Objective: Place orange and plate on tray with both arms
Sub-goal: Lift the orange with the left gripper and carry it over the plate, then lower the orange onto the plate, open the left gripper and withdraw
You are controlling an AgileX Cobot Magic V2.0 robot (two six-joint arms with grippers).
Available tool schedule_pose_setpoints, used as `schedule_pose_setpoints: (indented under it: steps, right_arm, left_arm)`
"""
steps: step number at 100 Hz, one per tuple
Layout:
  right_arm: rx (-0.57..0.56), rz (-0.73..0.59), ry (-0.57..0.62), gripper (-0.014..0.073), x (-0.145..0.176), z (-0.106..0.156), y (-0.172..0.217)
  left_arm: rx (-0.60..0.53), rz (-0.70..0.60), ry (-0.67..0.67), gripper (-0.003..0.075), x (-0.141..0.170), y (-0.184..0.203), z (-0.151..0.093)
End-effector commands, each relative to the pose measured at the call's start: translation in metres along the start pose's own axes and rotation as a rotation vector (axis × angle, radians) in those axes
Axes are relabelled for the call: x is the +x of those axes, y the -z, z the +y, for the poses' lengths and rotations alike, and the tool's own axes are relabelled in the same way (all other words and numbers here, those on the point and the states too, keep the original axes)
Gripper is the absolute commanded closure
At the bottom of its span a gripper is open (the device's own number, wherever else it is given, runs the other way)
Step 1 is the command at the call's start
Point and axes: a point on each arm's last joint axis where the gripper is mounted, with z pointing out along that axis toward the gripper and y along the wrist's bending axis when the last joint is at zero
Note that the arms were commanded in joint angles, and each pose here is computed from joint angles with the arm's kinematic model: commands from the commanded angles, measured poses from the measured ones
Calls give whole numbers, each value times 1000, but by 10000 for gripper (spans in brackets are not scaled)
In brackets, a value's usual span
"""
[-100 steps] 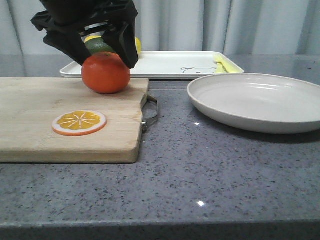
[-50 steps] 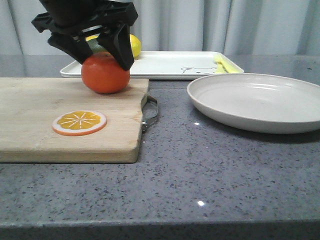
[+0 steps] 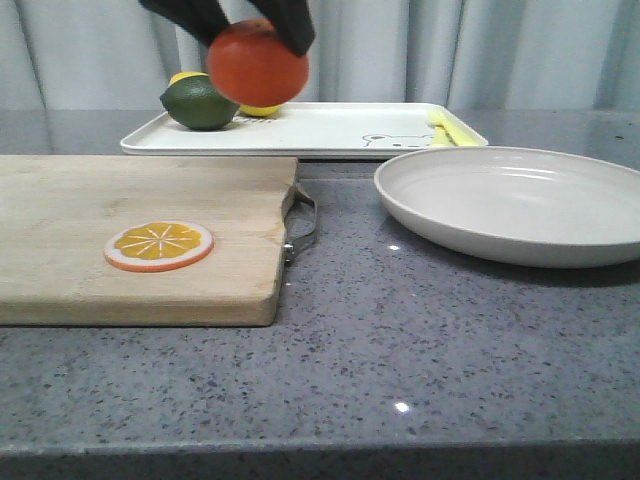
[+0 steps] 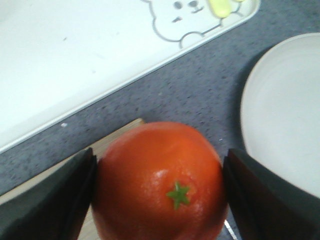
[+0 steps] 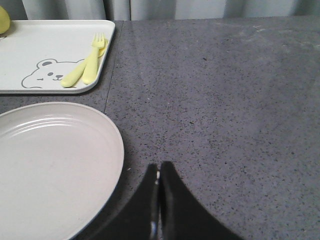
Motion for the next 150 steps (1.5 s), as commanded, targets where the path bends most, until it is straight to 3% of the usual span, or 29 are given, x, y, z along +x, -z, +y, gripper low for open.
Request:
schedule_pose_setpoints:
  steps: [1, 28, 48, 103, 112, 130, 150]
  right_arm:
    - [-7, -104, 13, 661, -19, 1, 2]
    - [-8, -110, 13, 661, -19, 2, 2]
    - [-8, -112, 13, 661, -19, 2, 2]
    - [-8, -112, 13, 661, -19, 2, 2]
    - [-8, -112, 13, 661, -19, 2, 2]
    - [-8, -112, 13, 661, -19, 2, 2]
    - [-8, -112, 13, 661, -19, 2, 2]
  left_arm:
    - [52, -113, -31, 355, -19, 22, -24]
    - [162, -99, -125, 355, -25, -6, -84]
    - [198, -74, -162, 355, -21, -32, -109]
    - [208, -91, -160, 343, -17, -58, -117]
    - [208, -89, -160, 311, -17, -59, -117]
    - [221, -82, -144, 170, -16, -60, -118]
    - [221, -82, -144, 127, -16, -60, -118]
